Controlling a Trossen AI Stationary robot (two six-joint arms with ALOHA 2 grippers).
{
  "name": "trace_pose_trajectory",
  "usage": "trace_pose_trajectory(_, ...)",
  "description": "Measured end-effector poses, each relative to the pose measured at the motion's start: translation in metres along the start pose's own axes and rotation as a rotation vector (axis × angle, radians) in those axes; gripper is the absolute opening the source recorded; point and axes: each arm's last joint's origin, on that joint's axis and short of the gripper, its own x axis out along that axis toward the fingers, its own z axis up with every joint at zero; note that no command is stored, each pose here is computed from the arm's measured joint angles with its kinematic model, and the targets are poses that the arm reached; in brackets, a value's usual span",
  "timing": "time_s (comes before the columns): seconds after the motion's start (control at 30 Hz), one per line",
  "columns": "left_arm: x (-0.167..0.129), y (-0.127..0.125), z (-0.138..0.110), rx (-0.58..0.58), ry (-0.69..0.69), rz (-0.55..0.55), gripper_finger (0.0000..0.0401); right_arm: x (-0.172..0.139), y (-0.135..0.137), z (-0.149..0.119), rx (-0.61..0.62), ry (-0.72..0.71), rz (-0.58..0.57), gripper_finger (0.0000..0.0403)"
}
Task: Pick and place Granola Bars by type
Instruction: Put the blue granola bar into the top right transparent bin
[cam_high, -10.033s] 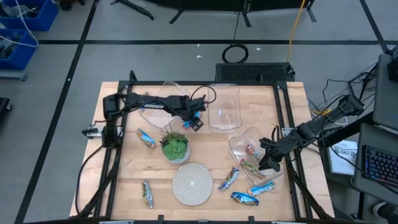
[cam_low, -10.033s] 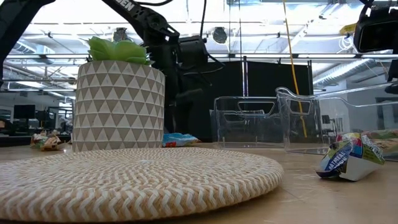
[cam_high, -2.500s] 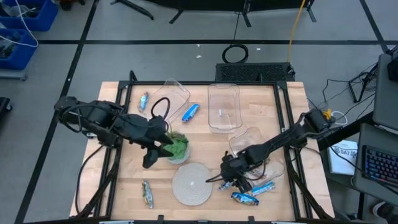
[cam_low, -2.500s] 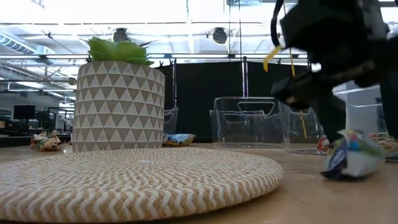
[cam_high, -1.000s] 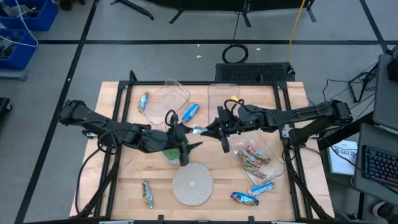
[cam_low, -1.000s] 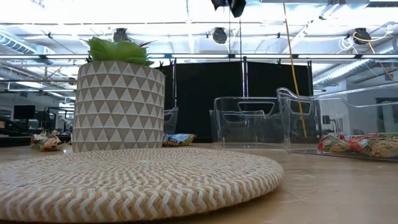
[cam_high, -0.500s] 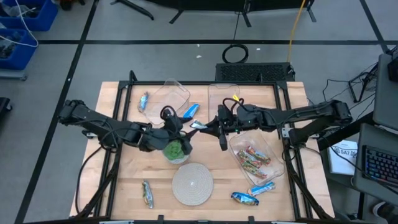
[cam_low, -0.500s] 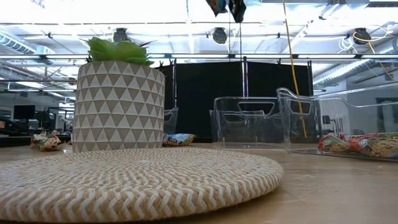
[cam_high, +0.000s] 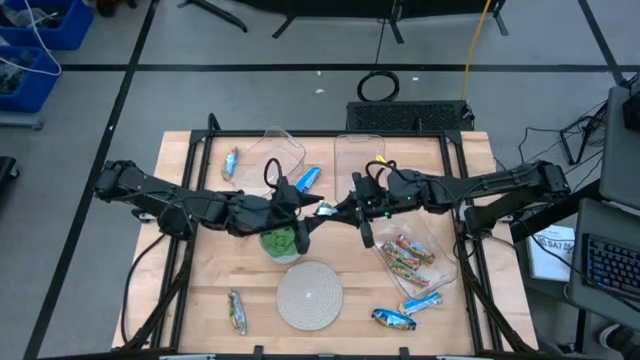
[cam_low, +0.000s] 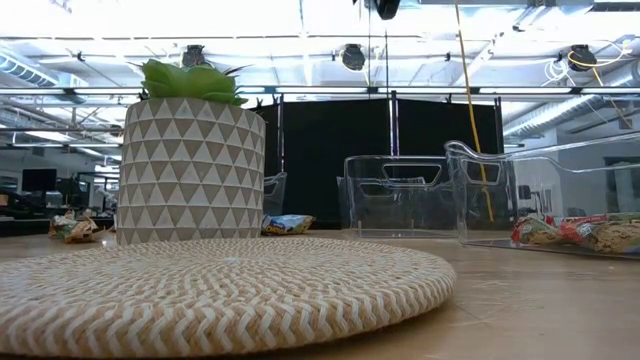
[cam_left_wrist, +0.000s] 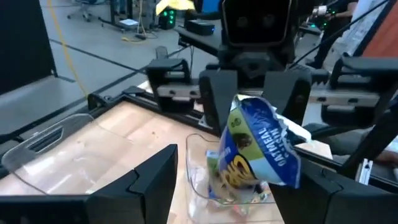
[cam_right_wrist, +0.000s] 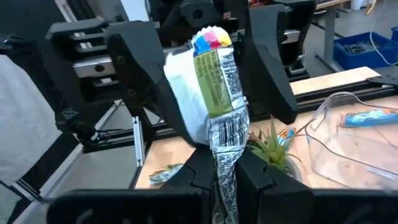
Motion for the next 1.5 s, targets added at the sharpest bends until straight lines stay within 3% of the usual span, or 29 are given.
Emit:
trace_pose_trajectory(0.17, 0.000, -0.005, 0.007, -0.030, -0.044, -0.102, 0.0209, 0.001, -0.001, 0.000, -0.001, -0.006, -0.011, 0.0018)
trace_pose_trajectory(0.27, 0.000, -0.005, 0.008, -0.040, -0.052, -0.106, 0.0142, 0.001, 0.000, 0.001, -0.019, -0.019, 0.023, 0.0028)
trace_pose_trajectory(0.4, -0.001, -0.006, 0.009, -0.029, -0.044, -0.151, 0.0036, 0.000, 0.002, 0.005, -0.026, -0.050, 0.046, 0.0078)
trace_pose_trajectory(0.6, -0.001, -0.007, 0.010, -0.063, -0.044, -0.174, 0.0034, -0.002, 0.003, 0.009, -0.059, -0.091, 0.059, 0.0096)
trace_pose_trajectory(0.77, 0.000, -0.004, 0.011, -0.040, -0.049, -0.163, 0.0028, -0.011, 0.007, 0.016, -0.035, -0.077, 0.205, 0.0114)
trace_pose_trajectory(1.03, 0.012, 0.023, 0.017, -0.024, -0.056, -0.055, 0.0026, -0.078, 0.020, 0.043, 0.008, -0.107, 0.283, 0.0182)
trace_pose_trajectory(1.2, 0.033, 0.058, 0.023, 0.045, -0.065, 0.035, 0.0025, -0.121, 0.036, 0.054, 0.064, -0.162, 0.362, 0.0200)
trace_pose_trajectory(1.33, 0.065, 0.090, 0.011, 0.075, 0.011, 0.031, 0.0025, -0.126, 0.051, 0.034, 0.138, -0.008, 0.351, 0.0196)
trace_pose_trajectory(1.5, 0.102, 0.121, -0.015, 0.075, 0.106, 0.023, 0.0025, -0.109, 0.068, -0.017, 0.216, 0.195, 0.288, 0.0188)
